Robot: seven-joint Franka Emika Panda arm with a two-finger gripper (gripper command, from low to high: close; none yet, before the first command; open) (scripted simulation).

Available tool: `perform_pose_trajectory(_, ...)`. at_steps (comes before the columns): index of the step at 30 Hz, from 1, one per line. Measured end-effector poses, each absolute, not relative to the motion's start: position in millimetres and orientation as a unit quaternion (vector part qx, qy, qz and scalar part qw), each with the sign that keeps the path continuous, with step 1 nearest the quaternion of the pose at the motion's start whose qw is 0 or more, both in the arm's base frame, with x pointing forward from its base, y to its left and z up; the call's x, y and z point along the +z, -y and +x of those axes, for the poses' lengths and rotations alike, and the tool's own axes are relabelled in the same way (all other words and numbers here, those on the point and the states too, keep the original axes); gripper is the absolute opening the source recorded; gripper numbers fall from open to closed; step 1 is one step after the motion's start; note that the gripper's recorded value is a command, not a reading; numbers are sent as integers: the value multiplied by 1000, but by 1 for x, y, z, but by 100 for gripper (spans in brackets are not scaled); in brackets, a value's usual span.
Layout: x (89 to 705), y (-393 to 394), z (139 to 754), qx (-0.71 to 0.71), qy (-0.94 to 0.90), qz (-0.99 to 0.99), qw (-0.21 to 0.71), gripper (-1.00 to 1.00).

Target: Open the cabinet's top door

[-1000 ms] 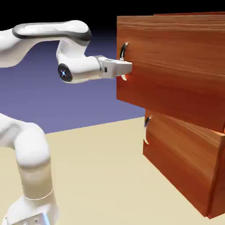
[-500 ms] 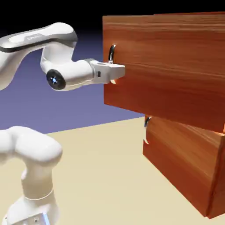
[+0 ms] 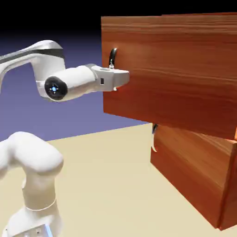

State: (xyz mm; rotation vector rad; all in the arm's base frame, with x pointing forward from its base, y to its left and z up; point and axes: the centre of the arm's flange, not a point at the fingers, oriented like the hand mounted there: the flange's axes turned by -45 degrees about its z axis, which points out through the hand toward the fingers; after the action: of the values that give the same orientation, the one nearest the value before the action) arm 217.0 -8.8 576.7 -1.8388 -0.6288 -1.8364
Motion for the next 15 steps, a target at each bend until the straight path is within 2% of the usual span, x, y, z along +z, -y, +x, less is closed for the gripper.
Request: perform_pose_trajectory(15,577,111,166,-635,311,-635,312,-100)
